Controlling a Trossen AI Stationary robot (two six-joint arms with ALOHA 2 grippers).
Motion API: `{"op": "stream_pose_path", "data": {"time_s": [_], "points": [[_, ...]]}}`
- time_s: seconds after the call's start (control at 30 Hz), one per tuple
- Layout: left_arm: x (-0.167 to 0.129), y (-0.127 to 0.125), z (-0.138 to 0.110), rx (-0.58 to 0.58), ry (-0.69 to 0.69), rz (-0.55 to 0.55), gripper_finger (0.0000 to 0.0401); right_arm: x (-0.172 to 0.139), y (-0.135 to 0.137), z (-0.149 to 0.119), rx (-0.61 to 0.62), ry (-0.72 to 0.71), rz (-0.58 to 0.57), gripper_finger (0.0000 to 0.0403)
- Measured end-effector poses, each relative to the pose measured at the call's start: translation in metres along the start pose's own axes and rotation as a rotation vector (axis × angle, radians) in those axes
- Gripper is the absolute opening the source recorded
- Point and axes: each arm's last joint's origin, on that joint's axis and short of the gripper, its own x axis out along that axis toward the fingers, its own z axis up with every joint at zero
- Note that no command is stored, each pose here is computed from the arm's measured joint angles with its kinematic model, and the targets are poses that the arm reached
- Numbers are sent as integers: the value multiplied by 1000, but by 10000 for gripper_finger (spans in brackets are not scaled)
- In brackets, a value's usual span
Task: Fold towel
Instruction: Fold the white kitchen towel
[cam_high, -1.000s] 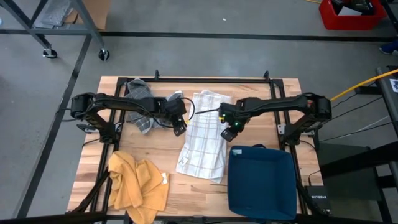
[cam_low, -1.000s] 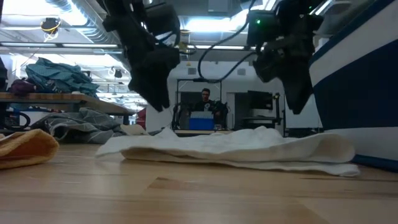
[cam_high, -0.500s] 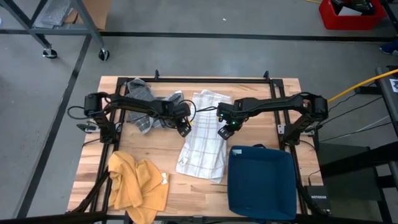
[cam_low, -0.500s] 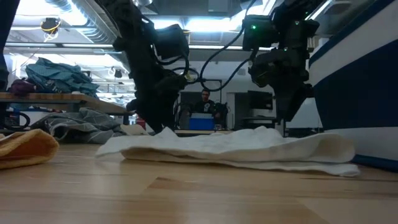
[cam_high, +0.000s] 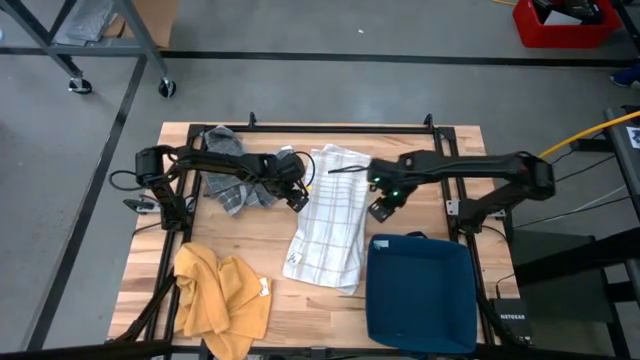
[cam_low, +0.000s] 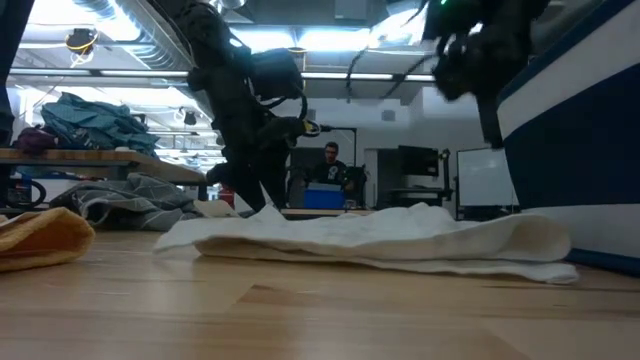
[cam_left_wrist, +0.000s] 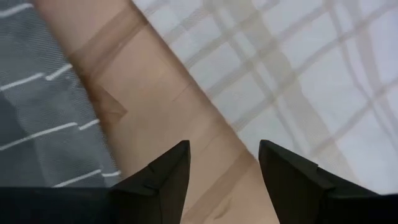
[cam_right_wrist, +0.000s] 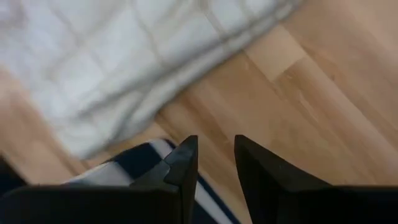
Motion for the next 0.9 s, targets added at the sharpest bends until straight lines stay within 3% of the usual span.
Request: {"op": "stream_pose_path", "data": {"time_s": [0.13,0.3,0.57,0.73,0.9], "points": [[0,2,1,23,26,-45,182,-41,-4,-17,42,-191,70,111],[-1,3,2,26,34,-63,182,-89,-20,-47,36,-485,72,111],[-1,3,5,66,7,-75,182,-117,-29,-66,52,-690,133,111],[-1,2,6,68,-7,-83,182,-105,-24,-53,50,-649,62,117],[-1,3,6,66,-5,-82,182,-77,-17,-33,65,-512,-35,160]]}}
